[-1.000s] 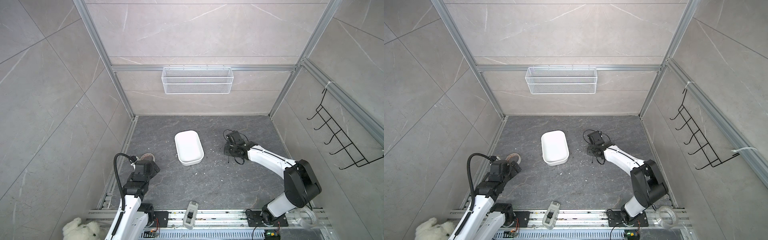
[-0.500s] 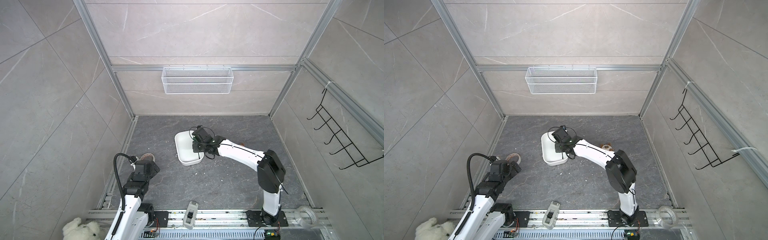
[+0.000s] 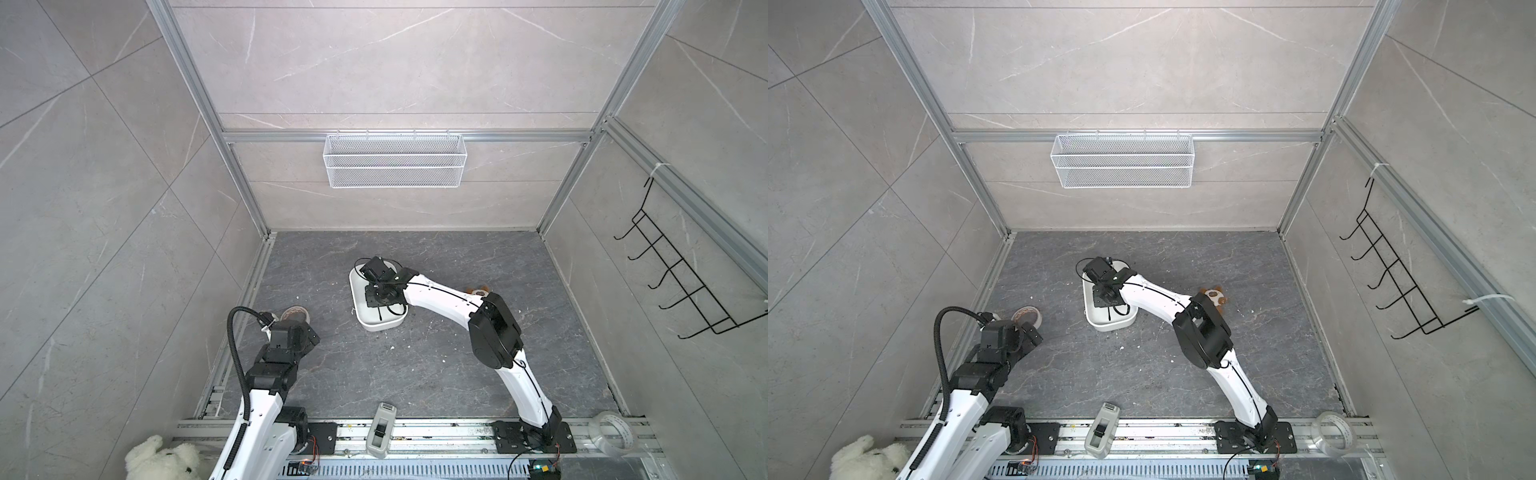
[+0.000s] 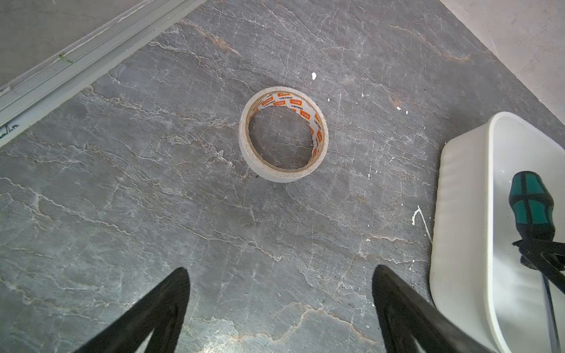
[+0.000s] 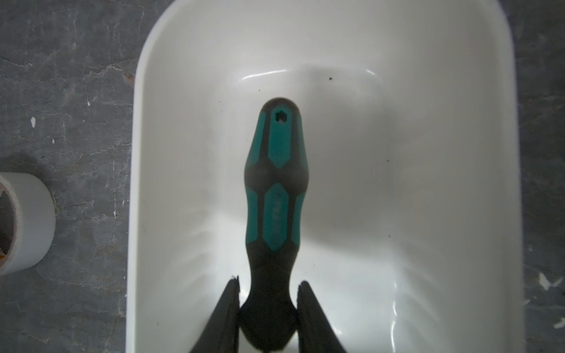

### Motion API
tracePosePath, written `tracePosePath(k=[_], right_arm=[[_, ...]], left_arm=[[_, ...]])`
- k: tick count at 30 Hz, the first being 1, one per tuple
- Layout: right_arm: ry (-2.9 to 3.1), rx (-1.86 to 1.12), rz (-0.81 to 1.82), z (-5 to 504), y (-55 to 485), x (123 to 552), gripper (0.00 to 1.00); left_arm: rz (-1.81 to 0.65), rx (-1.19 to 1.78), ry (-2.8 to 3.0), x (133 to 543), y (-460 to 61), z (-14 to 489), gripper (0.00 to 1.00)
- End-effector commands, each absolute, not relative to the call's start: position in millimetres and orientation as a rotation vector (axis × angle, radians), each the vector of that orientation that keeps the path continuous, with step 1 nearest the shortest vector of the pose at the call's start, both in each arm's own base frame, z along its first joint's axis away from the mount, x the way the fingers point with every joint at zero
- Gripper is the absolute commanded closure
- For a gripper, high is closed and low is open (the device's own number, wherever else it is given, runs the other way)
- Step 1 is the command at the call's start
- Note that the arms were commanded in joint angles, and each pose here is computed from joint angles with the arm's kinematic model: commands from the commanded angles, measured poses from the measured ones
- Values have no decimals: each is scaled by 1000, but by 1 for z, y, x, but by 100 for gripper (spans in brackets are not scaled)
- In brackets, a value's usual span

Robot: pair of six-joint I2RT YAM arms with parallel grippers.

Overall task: Put the screwdriver in the bin
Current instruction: Place the screwdriver into the bin, then reset both arms

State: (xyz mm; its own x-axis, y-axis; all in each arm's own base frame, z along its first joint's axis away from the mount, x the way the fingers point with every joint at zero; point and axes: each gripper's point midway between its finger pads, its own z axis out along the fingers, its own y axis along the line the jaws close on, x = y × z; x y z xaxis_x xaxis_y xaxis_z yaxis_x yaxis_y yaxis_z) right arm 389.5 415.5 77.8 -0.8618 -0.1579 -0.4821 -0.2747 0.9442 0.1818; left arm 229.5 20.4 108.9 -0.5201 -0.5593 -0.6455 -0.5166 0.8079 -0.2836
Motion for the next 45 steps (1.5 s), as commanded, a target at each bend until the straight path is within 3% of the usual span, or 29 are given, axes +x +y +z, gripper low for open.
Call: tracePosePath(k=[1, 10, 15, 20, 24, 31, 33, 36, 39, 45], right_arm=[[2638, -307, 331, 82, 417, 390, 79], [2623, -314, 318, 89, 417, 393, 57], [2602, -309, 312, 101, 413, 394, 56], [2473, -299, 254, 150, 391, 399, 56], [2308, -199, 54, 205, 330, 406, 56], [2040, 65, -263, 266, 164, 386, 56], [2011, 119, -335, 263, 120, 374, 53], [2000, 129, -452, 237, 74, 360, 39], [1966, 130, -605, 205, 48, 356, 29], [1931, 152, -754, 154, 29, 360, 22]], left_arm=[[-46, -814, 2212, 229, 25, 108, 5], [-45, -815, 2213, 229, 25, 107, 5], [-44, -814, 2215, 229, 25, 107, 4], [-44, -815, 2218, 229, 25, 106, 2], [-50, -813, 2221, 230, 24, 106, 1], [-90, -781, 2238, 234, 17, 105, 0], [-100, -774, 2240, 236, 15, 104, 0], [-102, -768, 2252, 238, 14, 103, 0], [-102, -766, 2274, 241, 12, 100, 0], [-85, -774, 2308, 243, 12, 96, 0]])
